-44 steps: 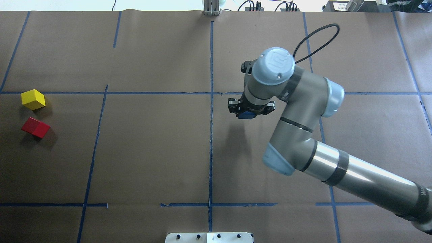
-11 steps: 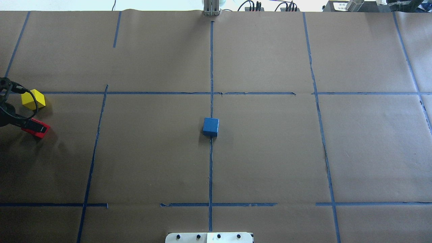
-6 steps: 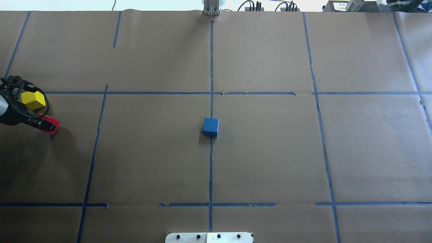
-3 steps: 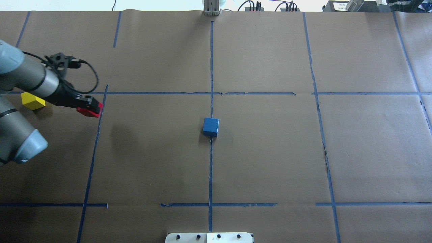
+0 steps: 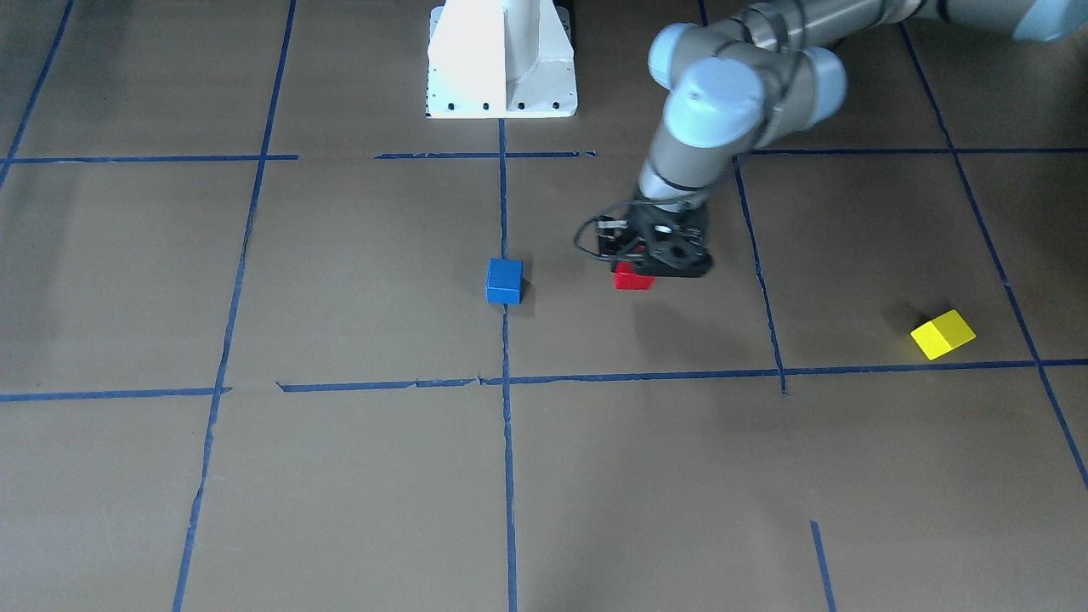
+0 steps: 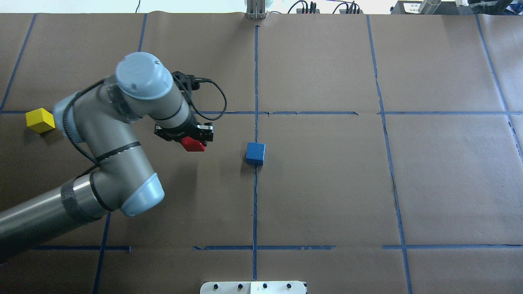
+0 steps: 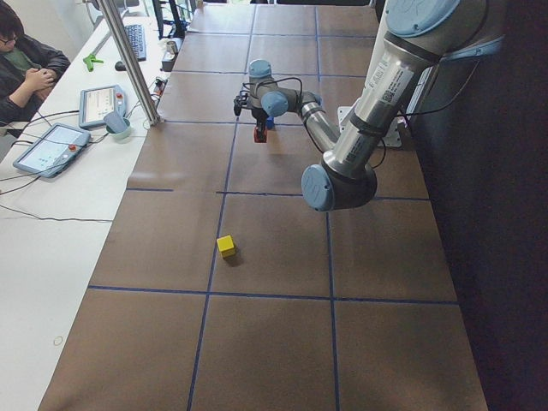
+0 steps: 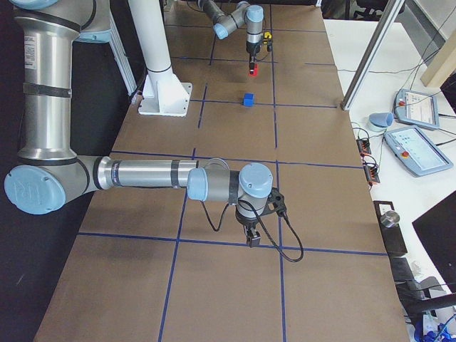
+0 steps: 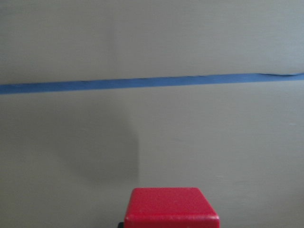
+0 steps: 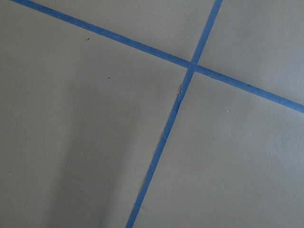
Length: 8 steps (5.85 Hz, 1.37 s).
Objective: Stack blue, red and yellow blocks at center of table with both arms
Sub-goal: 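Carry the red block with the left gripper over the blue block, then lower the red block onto the blue block and open the left gripper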
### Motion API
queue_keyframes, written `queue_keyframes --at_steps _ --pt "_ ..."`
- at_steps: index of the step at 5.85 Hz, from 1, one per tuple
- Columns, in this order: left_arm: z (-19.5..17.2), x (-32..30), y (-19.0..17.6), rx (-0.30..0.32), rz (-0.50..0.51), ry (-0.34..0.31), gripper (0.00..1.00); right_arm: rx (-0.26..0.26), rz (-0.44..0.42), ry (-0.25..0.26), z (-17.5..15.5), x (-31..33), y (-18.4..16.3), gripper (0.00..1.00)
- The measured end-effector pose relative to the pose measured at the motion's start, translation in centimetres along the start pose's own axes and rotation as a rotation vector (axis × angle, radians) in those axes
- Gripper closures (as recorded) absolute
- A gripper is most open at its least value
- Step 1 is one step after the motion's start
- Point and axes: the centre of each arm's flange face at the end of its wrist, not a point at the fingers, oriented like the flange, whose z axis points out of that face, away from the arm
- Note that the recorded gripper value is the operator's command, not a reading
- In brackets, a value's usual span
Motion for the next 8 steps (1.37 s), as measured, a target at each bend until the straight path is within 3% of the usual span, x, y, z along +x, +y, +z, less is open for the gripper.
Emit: queue_keyframes --at_steps 3,8 --pt "2.0 11.4 2.7 0.012 0.007 -0.022 0.96 0.000 0.000 -0.001 0.0 0.0 0.0 0.00" --pt "1.9 12.9 2.0 0.025 0.049 -0.018 0.96 0.001 0.000 -0.002 0.0 0.0 0.0 0.00"
